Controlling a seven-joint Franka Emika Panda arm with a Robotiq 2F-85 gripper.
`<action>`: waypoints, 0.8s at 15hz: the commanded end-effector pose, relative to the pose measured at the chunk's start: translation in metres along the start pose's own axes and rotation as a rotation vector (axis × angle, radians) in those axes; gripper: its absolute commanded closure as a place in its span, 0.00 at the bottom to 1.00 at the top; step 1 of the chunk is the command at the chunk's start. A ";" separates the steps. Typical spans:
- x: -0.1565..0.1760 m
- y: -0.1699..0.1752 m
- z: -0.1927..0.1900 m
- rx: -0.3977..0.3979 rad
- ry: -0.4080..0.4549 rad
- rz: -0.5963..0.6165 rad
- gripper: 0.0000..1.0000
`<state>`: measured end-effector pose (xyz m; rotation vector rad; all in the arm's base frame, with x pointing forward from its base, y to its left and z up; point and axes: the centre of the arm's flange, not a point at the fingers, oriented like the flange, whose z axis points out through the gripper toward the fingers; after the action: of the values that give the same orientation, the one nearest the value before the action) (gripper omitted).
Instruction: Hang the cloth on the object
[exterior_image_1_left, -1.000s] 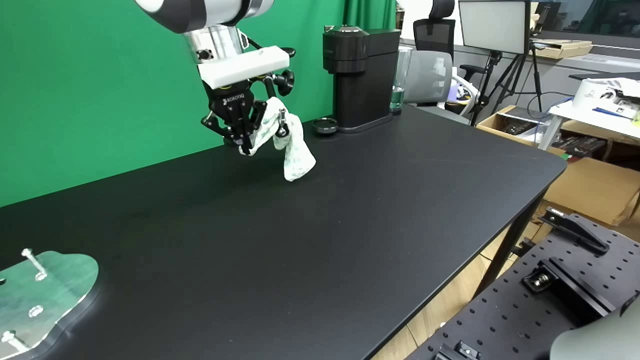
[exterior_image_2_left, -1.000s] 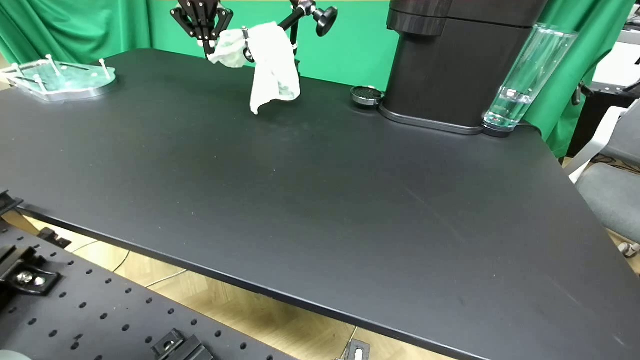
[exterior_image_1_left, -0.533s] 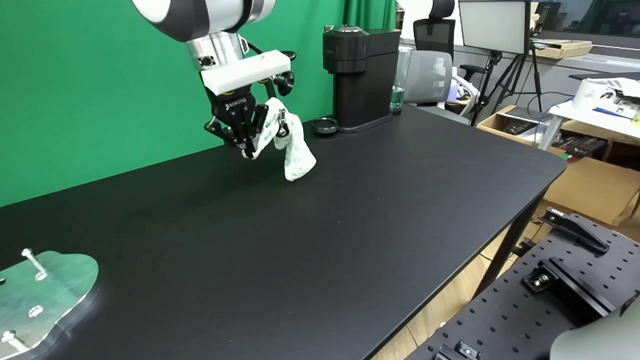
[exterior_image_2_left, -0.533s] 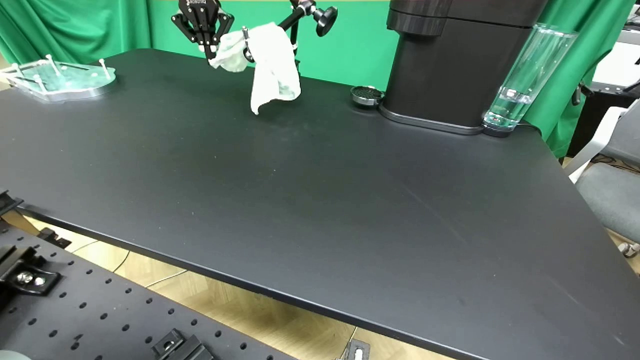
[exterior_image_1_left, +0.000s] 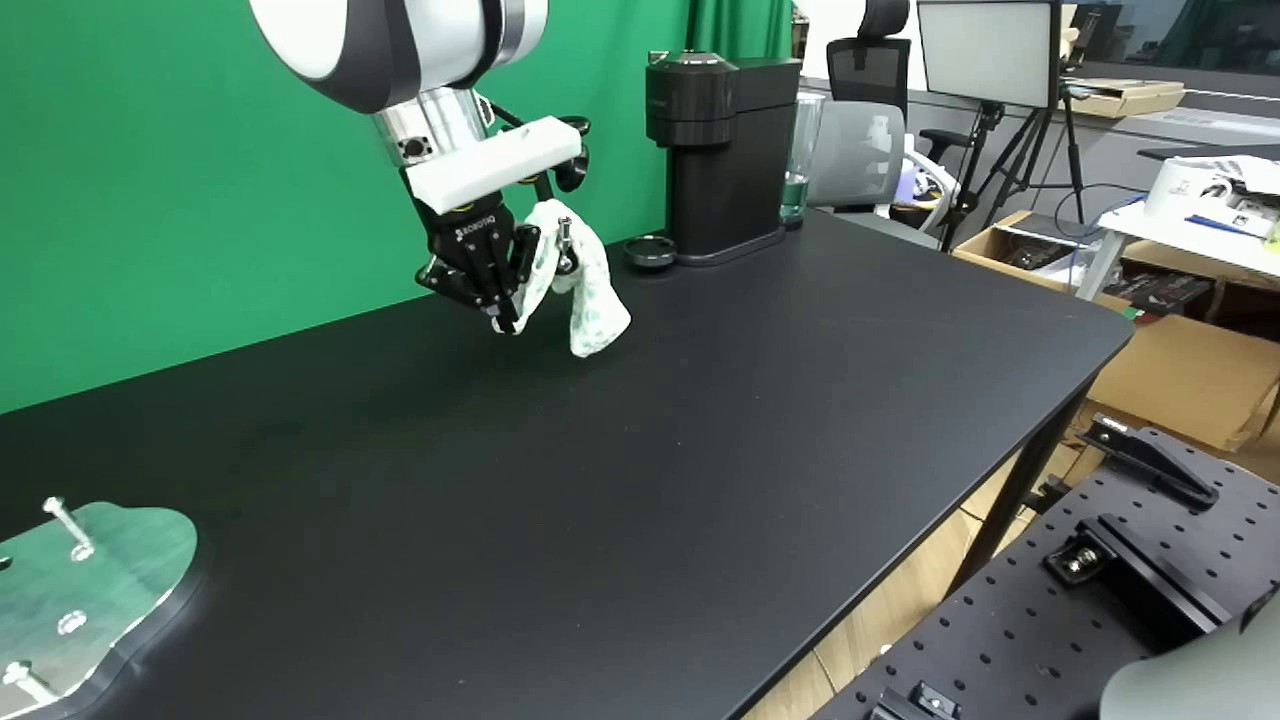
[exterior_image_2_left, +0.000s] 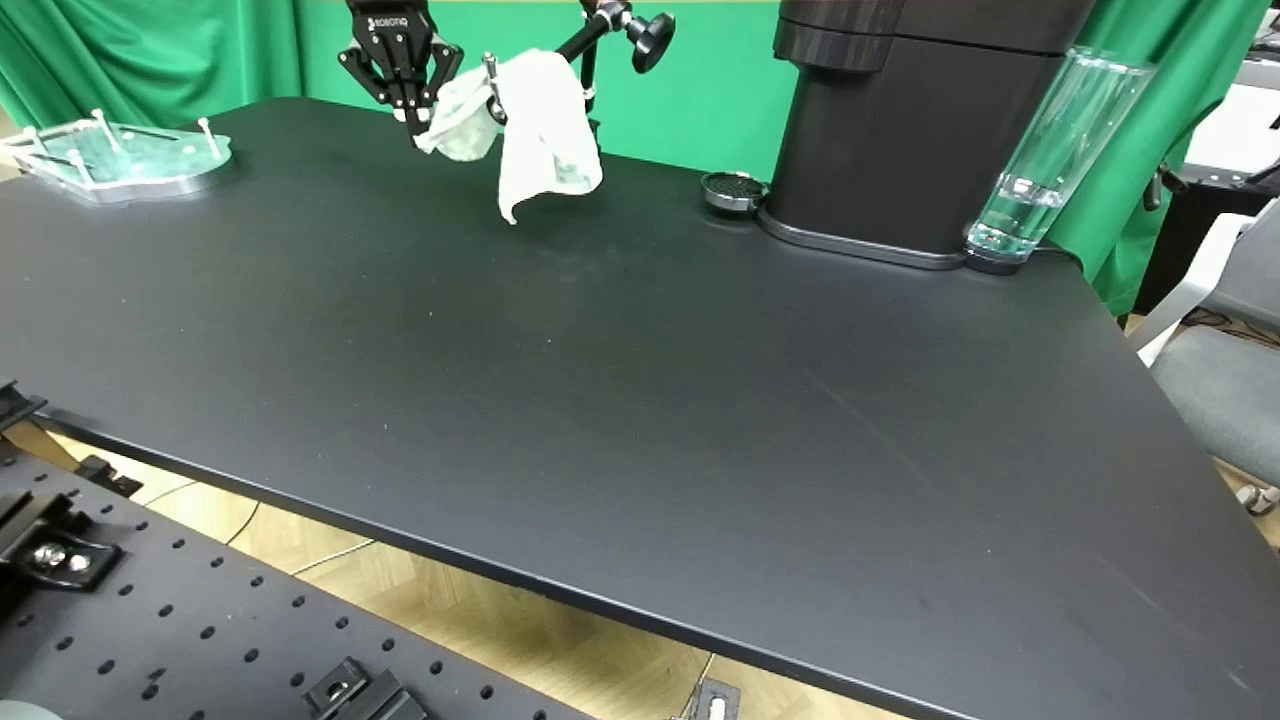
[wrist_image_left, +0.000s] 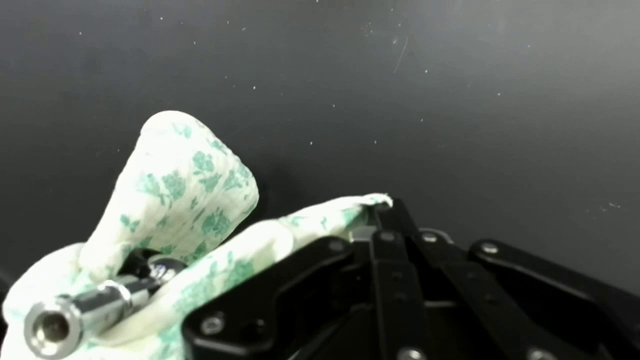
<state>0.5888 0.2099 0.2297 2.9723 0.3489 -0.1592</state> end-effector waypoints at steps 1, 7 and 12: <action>-0.002 -0.003 0.000 -0.021 -0.029 -0.002 0.73; -0.002 -0.008 -0.007 -0.032 -0.019 -0.020 0.34; 0.001 -0.019 -0.020 -0.059 0.026 -0.059 0.02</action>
<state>0.5843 0.2241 0.2312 2.9388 0.4069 -0.1646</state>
